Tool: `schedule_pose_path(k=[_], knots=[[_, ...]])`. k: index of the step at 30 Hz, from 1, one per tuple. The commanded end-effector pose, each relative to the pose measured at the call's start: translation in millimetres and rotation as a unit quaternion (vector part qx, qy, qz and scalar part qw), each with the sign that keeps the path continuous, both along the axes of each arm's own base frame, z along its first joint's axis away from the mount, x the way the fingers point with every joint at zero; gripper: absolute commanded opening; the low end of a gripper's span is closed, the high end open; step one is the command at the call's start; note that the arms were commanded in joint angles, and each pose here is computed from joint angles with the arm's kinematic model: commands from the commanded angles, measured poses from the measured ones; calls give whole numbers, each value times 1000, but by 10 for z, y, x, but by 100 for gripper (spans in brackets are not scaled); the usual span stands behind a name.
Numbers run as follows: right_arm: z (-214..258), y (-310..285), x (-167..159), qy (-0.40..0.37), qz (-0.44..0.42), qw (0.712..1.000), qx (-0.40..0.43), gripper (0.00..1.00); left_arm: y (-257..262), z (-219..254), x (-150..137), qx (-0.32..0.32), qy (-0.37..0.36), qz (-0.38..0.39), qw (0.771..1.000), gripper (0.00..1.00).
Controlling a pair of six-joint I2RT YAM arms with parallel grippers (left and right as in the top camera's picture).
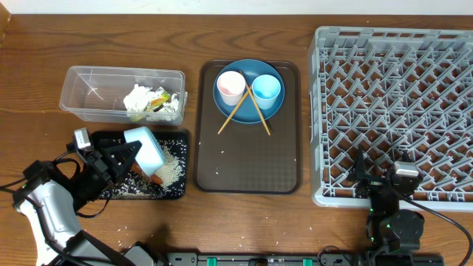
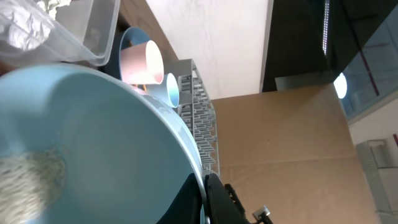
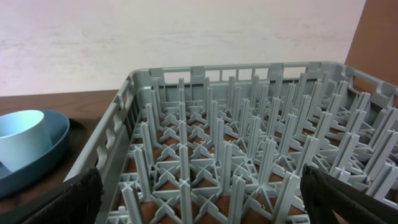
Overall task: Sort waste into correct bins and load items into the dishwasher rack
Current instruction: 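Tilt the bowl with the left gripper to pour rice onto black tray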
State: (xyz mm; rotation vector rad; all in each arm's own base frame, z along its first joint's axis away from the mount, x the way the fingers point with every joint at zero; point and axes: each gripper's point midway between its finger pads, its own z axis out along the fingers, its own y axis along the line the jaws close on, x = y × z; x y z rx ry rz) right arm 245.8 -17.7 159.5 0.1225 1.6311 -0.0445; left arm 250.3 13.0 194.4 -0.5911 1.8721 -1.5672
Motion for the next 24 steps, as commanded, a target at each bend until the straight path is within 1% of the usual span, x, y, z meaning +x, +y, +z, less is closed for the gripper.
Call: schedule_pose_path(k=[1,3,4,7,10,13,16,19,22,23,24], knots=[[-8,24,0,0,3,1000,7,99,-24,39,-35,-11,-1,4,1000,6],[-8,24,0,0,3,1000,7,99,-44,58,-52,-26,8,4,1000,6],[-8,24,0,0,3,1000,7,99,-42,55,-50,-22,5,4,1000,6],[-9,24,0,0,3,1000,7,99,0,17,-13,18,-23,1,1000,6],[-8,24,0,0,3,1000,7,99,-13,37,-24,4,-16,2,1000,6],[-8,24,0,0,3,1000,7,99,-14,24,-26,6,-12,2,1000,6],[-8,24,0,0,3,1000,7,99,-63,52,-72,-25,11,3,1000,6],[-8,24,0,0,3,1000,7,99,-28,36,-39,-1,-9,2,1000,6],[-9,24,0,0,3,1000,7,99,-60,50,-69,-39,26,5,999,6],[-8,24,0,0,3,1000,7,99,-64,58,-71,-38,21,5,999,6],[-8,24,0,0,3,1000,7,99,-53,52,-62,-22,7,3,1000,6]])
